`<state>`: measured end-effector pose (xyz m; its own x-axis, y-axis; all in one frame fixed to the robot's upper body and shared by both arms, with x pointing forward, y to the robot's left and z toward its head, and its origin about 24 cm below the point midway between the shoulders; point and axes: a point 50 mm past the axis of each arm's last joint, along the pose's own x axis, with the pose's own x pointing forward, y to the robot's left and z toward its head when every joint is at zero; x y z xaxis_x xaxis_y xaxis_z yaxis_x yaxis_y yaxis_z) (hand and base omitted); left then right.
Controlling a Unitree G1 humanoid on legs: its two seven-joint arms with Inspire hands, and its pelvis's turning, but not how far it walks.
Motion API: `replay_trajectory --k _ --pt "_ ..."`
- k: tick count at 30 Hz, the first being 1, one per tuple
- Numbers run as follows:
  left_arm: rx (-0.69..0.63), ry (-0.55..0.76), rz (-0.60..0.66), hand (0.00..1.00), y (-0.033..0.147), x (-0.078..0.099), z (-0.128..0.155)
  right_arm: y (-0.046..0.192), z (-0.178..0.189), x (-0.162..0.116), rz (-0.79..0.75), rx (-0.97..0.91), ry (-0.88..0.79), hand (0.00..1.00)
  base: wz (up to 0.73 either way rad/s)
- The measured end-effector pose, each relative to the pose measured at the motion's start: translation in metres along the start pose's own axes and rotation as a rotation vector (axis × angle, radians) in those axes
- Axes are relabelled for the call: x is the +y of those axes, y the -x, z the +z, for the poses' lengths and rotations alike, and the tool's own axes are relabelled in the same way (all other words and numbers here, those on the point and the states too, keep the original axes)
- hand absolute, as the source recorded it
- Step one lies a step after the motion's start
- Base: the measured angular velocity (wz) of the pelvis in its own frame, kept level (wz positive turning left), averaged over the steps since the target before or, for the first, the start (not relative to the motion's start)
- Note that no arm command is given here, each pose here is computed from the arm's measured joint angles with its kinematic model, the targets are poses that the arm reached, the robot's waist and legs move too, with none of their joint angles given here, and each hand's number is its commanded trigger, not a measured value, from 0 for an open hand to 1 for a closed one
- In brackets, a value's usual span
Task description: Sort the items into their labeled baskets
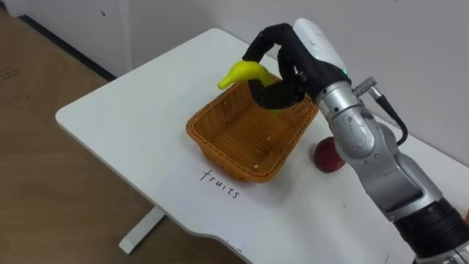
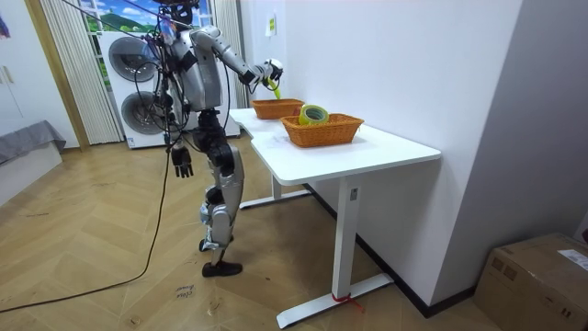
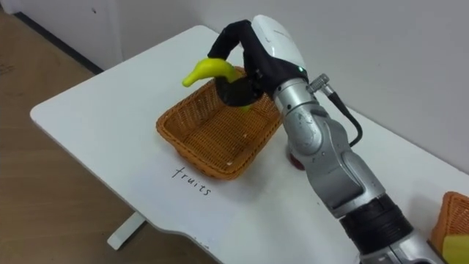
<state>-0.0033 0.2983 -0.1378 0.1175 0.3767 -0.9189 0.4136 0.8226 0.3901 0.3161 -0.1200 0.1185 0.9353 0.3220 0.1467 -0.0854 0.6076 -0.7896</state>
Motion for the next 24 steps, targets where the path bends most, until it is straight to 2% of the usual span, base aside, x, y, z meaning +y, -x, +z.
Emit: replay_trajectory --k 24 --pt "-0.01 -0.008 0.033 0.0 0.0013 0.0014 0.0015 0.0006 0.0004 0.0037 -0.004 -0.002 0.005 0.0 0.0"
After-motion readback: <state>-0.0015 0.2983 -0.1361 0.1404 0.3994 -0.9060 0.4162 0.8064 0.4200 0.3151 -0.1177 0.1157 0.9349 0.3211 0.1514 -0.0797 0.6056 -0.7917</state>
